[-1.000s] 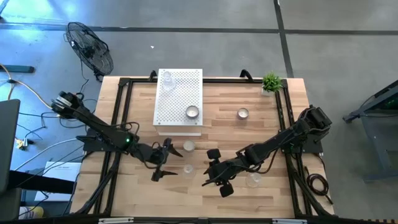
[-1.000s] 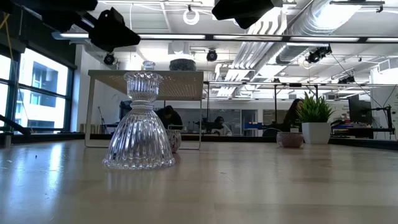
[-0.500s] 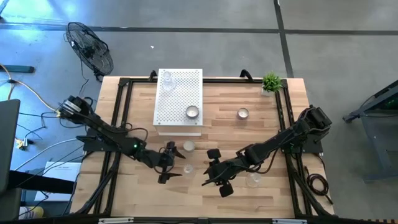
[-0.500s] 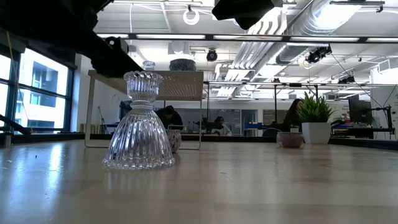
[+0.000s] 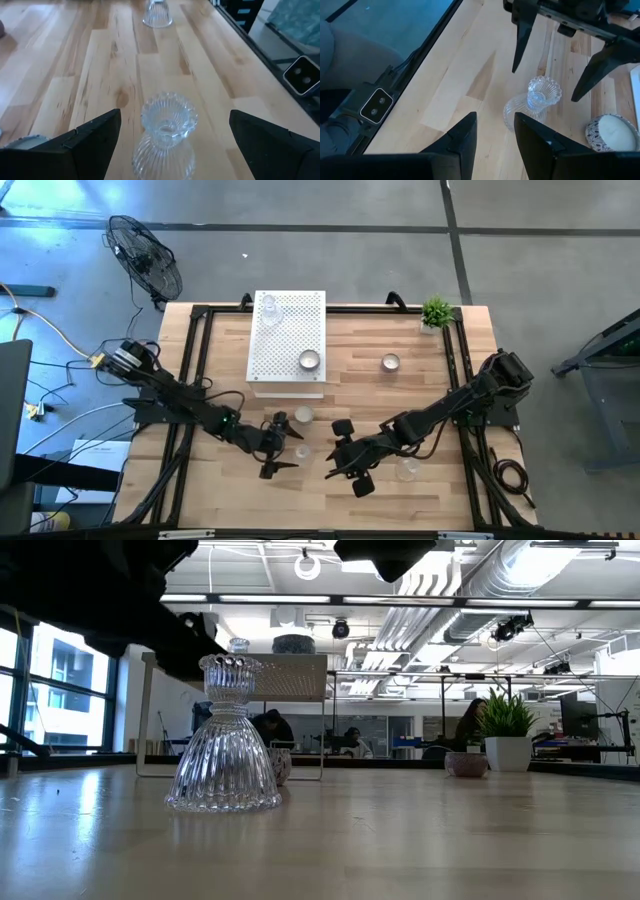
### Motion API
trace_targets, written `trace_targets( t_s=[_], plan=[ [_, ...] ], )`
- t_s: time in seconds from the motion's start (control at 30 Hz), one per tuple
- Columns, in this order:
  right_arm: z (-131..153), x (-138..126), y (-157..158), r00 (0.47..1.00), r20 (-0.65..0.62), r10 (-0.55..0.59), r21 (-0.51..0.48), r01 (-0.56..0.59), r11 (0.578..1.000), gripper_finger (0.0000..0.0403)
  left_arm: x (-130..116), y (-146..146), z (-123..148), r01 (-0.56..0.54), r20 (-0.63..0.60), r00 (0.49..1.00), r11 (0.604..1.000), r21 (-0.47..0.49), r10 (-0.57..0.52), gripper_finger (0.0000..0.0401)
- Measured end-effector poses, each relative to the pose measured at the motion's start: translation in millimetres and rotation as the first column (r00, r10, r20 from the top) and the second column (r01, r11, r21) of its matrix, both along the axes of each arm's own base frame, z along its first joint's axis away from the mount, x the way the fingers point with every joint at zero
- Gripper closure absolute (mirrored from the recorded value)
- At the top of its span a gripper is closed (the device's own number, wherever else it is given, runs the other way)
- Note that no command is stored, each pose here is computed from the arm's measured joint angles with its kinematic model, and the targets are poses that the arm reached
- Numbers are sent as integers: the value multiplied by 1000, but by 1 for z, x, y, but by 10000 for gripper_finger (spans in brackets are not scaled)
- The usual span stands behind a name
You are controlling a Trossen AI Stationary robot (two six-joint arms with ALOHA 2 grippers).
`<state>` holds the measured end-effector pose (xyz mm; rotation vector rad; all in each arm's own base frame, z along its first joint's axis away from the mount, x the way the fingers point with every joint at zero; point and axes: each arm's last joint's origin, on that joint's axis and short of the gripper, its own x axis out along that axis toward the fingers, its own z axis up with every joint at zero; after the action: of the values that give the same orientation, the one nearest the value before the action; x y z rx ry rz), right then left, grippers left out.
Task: Pick & Place candle stick holders
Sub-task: Put the left transparent candle holder on the shelf
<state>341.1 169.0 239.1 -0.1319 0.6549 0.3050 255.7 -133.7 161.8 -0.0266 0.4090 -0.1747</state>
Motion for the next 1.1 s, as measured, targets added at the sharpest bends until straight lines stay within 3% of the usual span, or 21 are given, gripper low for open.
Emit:
trace_targets(
  t_s=[0.43, 1.1],
  plan=[
    [1, 1, 0, 1000, 11, 1, 6, -1, 1000, 277, 2, 1, -8, -67, -7, 998, 997, 41, 67, 35],
    [1, 1, 1, 1000, 16, 1, 8, -1, 1000, 277, 12, -5, -15, -67, -11, 998, 998, -13, 67, 35]
  ],
)
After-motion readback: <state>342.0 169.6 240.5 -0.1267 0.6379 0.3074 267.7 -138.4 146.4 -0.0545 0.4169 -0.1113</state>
